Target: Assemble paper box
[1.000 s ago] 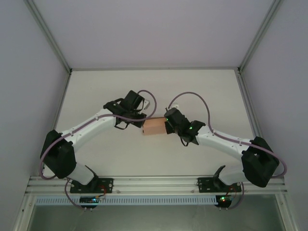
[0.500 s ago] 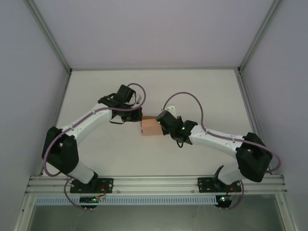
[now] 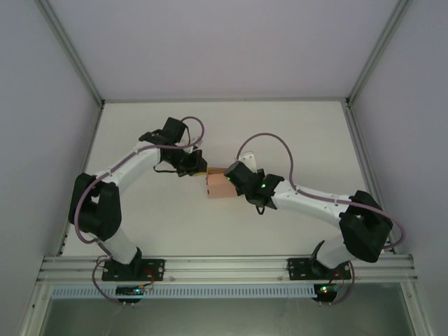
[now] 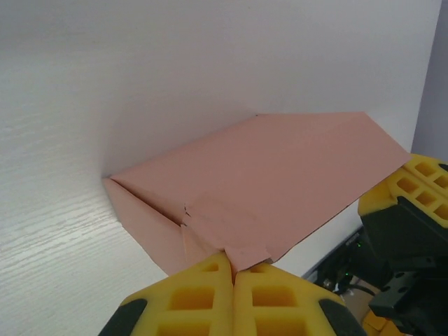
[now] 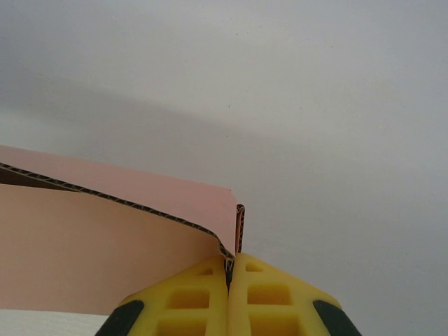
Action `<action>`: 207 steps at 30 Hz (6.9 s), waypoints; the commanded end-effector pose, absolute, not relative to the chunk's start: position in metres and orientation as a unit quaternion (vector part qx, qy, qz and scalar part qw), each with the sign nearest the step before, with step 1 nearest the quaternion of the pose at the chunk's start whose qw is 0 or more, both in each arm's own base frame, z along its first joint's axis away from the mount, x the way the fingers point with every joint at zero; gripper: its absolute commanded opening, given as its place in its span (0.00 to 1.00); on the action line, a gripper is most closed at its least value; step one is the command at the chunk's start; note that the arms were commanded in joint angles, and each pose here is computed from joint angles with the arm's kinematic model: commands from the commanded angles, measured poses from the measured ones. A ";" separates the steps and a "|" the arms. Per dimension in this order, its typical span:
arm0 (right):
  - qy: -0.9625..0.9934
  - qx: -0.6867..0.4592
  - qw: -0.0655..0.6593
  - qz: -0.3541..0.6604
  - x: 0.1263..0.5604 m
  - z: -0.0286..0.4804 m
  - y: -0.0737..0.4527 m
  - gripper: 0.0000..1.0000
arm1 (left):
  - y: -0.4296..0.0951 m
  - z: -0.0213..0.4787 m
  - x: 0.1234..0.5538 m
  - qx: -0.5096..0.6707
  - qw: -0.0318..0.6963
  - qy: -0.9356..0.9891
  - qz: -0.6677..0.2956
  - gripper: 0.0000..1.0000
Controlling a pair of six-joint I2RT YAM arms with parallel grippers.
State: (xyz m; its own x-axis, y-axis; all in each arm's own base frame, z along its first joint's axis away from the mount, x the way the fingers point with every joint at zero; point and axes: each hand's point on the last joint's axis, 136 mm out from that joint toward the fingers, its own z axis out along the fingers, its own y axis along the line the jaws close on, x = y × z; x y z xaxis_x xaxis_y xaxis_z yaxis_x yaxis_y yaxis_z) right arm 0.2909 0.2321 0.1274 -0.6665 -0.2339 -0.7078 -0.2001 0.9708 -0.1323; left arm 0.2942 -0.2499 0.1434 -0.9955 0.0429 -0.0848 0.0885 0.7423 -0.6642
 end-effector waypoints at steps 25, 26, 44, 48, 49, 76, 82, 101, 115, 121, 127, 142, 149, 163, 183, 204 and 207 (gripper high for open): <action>0.931 -0.143 0.332 -0.050 0.272 0.096 0.220 0.00 | -0.247 0.111 0.270 -0.069 -0.021 0.934 -0.350 0.00; 0.931 -0.143 0.333 -0.052 0.272 0.096 0.219 0.00 | -0.250 0.116 0.272 -0.066 -0.019 0.932 -0.357 0.00; 0.932 -0.139 0.330 -0.051 0.270 0.095 0.213 0.00 | -0.218 0.112 0.267 -0.054 0.011 0.959 -0.276 0.42; 0.932 -0.140 0.333 -0.043 0.270 0.096 0.217 0.00 | -0.225 0.120 0.269 -0.033 0.029 0.960 -0.276 0.42; 0.931 -0.140 0.333 -0.042 0.271 0.096 0.218 0.00 | -0.228 0.122 0.270 -0.028 0.031 0.960 -0.277 0.40; 0.931 -0.143 0.334 -0.037 0.271 0.094 0.222 0.00 | -0.253 0.147 0.270 0.021 0.091 0.965 -0.245 0.32; 0.931 -0.145 0.334 -0.034 0.269 0.094 0.224 0.00 | -0.247 0.146 0.274 0.015 0.101 0.969 -0.223 0.27; 0.931 -0.148 0.332 -0.038 0.267 0.094 0.221 0.00 | -0.257 0.132 0.271 0.035 0.079 0.974 -0.211 0.14; 0.930 -0.149 0.334 -0.039 0.267 0.094 0.219 0.00 | -0.247 0.127 0.263 0.015 0.081 0.976 -0.199 0.05; 0.931 -0.152 0.329 -0.036 0.264 0.092 0.217 0.00 | -0.236 0.104 0.255 0.011 0.076 0.982 -0.171 0.05; 0.929 -0.154 0.337 -0.008 0.267 0.104 0.224 0.02 | -0.223 0.089 0.244 0.025 0.077 0.990 -0.114 0.02; 0.904 -0.124 0.393 0.112 0.286 0.175 0.225 0.43 | -0.231 0.075 0.238 0.044 0.106 0.989 -0.095 0.00; 0.893 -0.108 0.396 0.186 0.311 0.185 0.237 0.57 | -0.234 0.078 0.241 0.055 0.111 0.988 -0.097 0.03; 0.933 -0.058 0.328 0.138 0.297 0.102 0.213 0.55 | -0.239 0.108 0.246 0.107 0.132 0.979 -0.111 0.23; 0.952 -0.019 0.275 0.133 0.263 0.053 0.201 0.13 | -0.248 0.158 0.271 0.087 0.161 0.954 -0.239 1.00; 0.961 -0.014 0.232 0.149 0.242 0.027 0.195 0.13 | -0.232 0.061 0.251 -0.034 0.070 0.923 -0.378 0.46; 0.959 -0.017 0.223 0.173 0.238 0.016 0.195 0.13 | -0.233 0.050 0.246 -0.051 0.063 0.915 -0.394 0.25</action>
